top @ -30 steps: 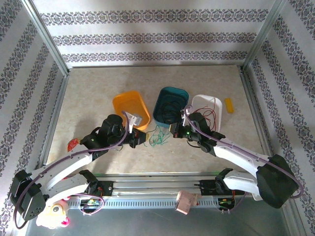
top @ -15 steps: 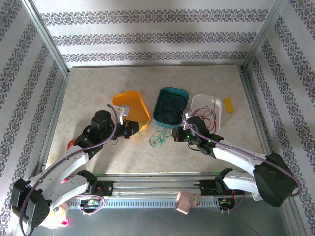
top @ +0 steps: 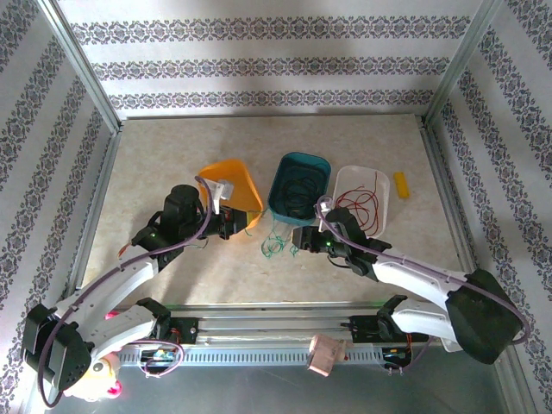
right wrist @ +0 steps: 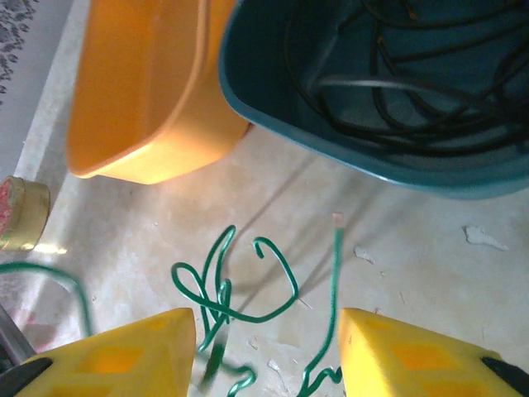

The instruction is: Untangle the cables

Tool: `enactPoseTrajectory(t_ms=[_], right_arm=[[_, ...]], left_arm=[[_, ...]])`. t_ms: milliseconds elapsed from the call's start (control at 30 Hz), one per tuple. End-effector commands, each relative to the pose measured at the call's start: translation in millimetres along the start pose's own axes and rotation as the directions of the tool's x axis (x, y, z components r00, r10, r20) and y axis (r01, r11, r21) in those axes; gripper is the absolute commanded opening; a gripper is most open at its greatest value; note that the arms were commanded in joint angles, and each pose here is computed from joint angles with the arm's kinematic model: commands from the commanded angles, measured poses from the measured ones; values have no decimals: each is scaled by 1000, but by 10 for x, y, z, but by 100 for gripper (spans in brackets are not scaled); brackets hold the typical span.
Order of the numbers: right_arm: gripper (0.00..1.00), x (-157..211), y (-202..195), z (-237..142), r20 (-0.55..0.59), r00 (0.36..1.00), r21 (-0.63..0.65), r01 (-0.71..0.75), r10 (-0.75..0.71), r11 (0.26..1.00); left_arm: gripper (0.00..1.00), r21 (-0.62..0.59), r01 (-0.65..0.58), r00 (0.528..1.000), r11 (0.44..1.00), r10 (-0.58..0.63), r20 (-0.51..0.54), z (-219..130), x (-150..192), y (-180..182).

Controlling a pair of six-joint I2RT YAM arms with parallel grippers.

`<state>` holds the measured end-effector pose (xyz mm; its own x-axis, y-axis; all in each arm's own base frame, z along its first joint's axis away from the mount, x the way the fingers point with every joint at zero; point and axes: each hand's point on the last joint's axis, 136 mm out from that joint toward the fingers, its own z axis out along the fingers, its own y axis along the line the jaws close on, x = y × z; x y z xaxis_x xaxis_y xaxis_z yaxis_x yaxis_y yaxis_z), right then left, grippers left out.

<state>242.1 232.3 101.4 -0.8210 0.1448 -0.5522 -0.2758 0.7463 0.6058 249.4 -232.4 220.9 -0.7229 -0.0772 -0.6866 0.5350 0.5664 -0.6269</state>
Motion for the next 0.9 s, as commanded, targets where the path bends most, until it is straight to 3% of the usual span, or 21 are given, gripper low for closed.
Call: enactPoseTrajectory(t_ms=[0, 433, 867], right_arm=[[50, -106, 237, -81, 27, 997, -70, 67, -66, 995], [53, -53, 339, -29, 8, 996, -93, 93, -93, 991], [49, -259, 361, 403, -16, 998, -76, 65, -67, 995]], left_arm=[[0, 36, -39, 999, 999, 38, 8, 22, -35, -99], [0, 9, -54, 998, 998, 54, -28, 77, 54, -69], [0, 15, -63, 997, 998, 63, -52, 21, 152, -121]])
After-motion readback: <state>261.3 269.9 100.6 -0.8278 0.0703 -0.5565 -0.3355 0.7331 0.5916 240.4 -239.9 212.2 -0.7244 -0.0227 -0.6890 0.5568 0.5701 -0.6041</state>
